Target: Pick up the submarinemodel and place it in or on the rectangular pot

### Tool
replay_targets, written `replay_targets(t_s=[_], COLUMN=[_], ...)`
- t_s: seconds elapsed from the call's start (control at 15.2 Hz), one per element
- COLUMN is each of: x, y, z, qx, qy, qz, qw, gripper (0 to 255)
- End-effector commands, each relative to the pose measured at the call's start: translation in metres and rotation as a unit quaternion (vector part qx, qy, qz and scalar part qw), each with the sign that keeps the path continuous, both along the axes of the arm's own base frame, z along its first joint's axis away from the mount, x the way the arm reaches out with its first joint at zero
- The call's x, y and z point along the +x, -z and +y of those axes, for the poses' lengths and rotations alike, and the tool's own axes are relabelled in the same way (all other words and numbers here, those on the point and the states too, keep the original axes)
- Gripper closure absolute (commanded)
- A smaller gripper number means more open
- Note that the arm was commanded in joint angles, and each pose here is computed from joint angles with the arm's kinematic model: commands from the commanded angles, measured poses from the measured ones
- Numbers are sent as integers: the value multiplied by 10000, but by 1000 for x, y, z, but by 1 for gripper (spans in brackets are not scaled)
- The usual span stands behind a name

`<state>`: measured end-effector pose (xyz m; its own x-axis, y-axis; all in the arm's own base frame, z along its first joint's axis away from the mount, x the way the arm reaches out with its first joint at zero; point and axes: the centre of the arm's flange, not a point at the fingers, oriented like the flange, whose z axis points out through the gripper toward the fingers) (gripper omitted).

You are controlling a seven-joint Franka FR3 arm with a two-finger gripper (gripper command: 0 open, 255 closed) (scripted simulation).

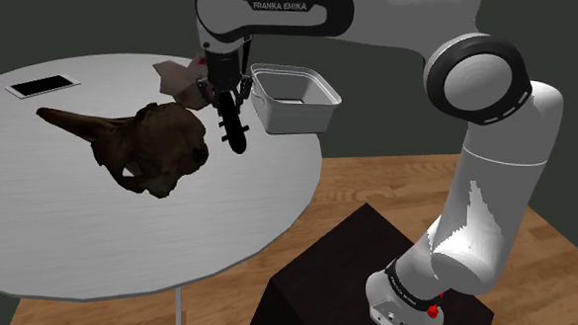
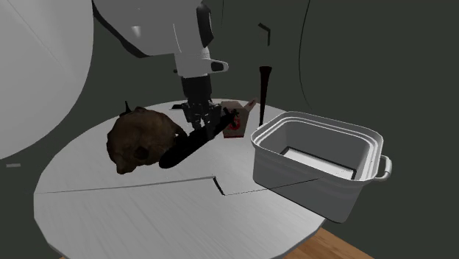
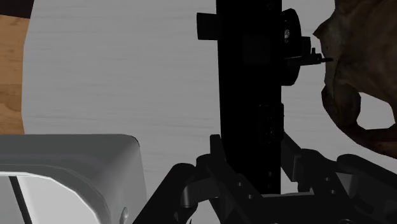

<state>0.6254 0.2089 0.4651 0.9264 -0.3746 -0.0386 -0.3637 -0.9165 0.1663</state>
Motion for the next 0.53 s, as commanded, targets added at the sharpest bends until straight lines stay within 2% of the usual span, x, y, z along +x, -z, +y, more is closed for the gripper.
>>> replay_targets(t_s=[0.0,0.46], x=[0,0], y=[-11,-48], z=[-1,-1], qx=[1,1], qy=[0,0], qz=[-2,-2], qw=[10000,10000], gripper=[255,255])
